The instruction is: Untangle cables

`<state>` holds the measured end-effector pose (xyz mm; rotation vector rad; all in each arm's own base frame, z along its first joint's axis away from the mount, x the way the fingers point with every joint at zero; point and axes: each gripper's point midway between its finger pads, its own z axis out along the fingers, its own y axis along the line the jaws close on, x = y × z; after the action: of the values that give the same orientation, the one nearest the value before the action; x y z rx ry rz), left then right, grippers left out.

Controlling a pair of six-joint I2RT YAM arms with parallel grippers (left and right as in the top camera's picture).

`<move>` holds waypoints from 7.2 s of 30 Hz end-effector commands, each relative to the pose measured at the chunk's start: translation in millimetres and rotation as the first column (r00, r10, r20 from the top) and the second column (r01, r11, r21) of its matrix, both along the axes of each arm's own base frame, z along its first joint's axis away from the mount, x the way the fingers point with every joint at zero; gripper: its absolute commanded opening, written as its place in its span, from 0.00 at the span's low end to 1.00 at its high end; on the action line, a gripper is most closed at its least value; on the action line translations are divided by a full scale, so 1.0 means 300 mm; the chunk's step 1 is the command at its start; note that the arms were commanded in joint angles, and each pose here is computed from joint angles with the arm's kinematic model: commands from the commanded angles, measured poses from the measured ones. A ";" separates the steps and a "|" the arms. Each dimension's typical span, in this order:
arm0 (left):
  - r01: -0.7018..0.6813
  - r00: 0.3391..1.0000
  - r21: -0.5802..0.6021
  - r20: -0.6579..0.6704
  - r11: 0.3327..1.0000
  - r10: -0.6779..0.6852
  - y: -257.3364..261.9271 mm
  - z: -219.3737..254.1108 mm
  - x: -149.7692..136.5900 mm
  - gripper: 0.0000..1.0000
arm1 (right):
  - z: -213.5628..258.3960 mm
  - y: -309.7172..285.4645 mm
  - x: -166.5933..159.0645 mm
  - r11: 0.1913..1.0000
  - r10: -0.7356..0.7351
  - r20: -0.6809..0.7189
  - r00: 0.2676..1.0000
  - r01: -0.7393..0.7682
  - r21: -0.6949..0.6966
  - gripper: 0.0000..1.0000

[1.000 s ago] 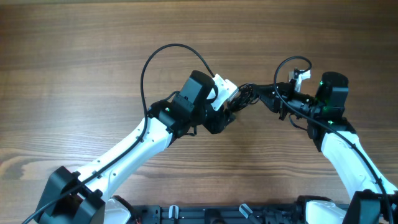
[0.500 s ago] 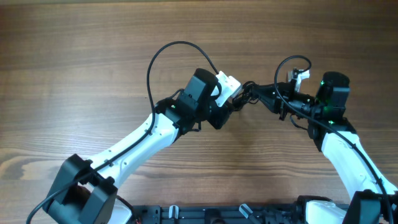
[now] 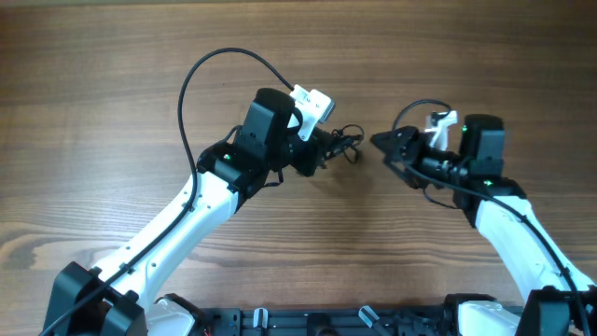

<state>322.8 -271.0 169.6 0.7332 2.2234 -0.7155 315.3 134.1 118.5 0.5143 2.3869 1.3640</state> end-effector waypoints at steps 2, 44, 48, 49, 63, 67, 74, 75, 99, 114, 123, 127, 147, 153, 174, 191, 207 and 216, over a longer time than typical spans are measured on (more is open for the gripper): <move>-0.004 1.000 -0.004 -0.010 1.000 0.004 0.004 0.003 -0.011 0.04 | -0.031 0.042 0.019 0.993 -0.106 -0.070 0.992 0.102 -0.063 0.71; -0.181 0.901 0.233 -0.351 0.955 0.256 -0.015 -0.387 -0.111 0.20 | -0.250 0.170 0.044 0.972 -0.220 -0.386 0.896 0.237 -0.003 0.04; -0.180 0.897 0.262 -0.352 0.948 0.268 -0.026 -0.419 -0.128 0.18 | -0.250 0.170 0.044 0.972 -0.220 -0.385 0.896 0.237 -0.003 0.04; -0.172 0.892 0.278 -0.364 0.945 0.269 -0.029 -0.445 -0.139 0.18 | -0.250 0.170 0.044 0.972 -0.218 -0.384 0.897 0.235 -0.004 0.04; -0.623 0.562 0.397 -0.372 0.674 0.738 0.531 -0.500 0.115 0.04 | -0.073 0.111 0.048 0.986 0.092 -0.054 0.994 -0.084 0.143 0.04; -0.735 0.451 0.358 -0.377 0.576 0.809 0.699 -0.446 0.161 0.04 | -0.188 0.027 0.073 0.996 -0.084 -0.151 0.985 0.081 -0.023 0.05; -0.714 0.580 0.028 -0.535 0.699 0.614 0.614 -0.256 0.225 0.04 | -0.170 0.029 0.097 0.989 -0.137 -0.187 0.973 0.144 0.021 0.12; -0.709 0.590 0.021 -0.531 0.705 0.609 0.603 -0.252 0.229 0.04 | -0.164 0.029 0.104 0.989 -0.137 -0.173 0.975 0.143 0.022 0.34; -0.623 0.697 -0.017 -0.467 0.782 0.544 0.494 -0.226 0.236 0.07 | -0.043 0.488 0.091 0.646 0.595 0.511 0.620 0.008 -0.763 1.00; -0.685 0.623 0.054 -0.475 0.727 0.622 0.539 -0.260 0.226 0.18 | 0.019 0.523 0.100 0.779 0.460 0.467 0.755 -0.090 -0.621 0.04; -0.668 0.606 0.084 -0.517 0.740 0.605 0.524 -0.279 0.184 0.25 | 0.462 0.480 -0.009 0.946 0.316 0.633 0.707 -0.189 -0.262 0.04; -0.522 0.710 -0.094 -0.599 0.848 0.371 0.395 -0.208 0.146 0.36 | 0.398 0.481 -0.004 0.940 0.329 0.576 0.748 -0.199 -0.278 0.04; -0.485 0.633 0.086 -0.652 0.870 0.417 0.221 -0.291 -0.010 0.11 | 0.358 0.431 0.051 0.937 0.309 0.563 0.767 -0.145 -0.317 0.04; -0.678 0.391 0.370 -0.550 0.635 0.738 0.606 -0.390 0.008 0.04 | 0.531 0.138 0.135 0.958 0.116 0.653 0.749 0.089 -0.272 0.04; -0.683 0.501 0.031 -0.707 0.729 0.499 0.516 -0.268 0.121 1.00 | 0.184 0.250 0.017 0.902 0.348 0.317 0.882 -0.223 -0.369 1.00; -0.312 0.849 -0.154 -0.488 0.938 0.202 -0.073 -0.210 0.047 0.58 | 0.172 -0.135 0.081 0.731 -0.340 0.236 0.910 0.413 -0.542 1.00; -0.390 0.848 0.012 -0.385 0.921 0.364 -0.075 -0.359 0.071 0.04 | 0.096 -0.224 0.020 0.686 -0.385 0.132 0.914 0.378 -0.621 1.00; -0.376 0.923 -0.177 -0.157 0.910 0.351 0.096 0.118 0.073 0.04 | 0.096 -0.224 0.020 0.686 -0.385 0.132 0.914 0.379 -0.621 1.00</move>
<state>341.9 -263.2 151.2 0.1251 2.4210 -0.8167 318.4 66.0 136.1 0.7442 2.3941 0.2907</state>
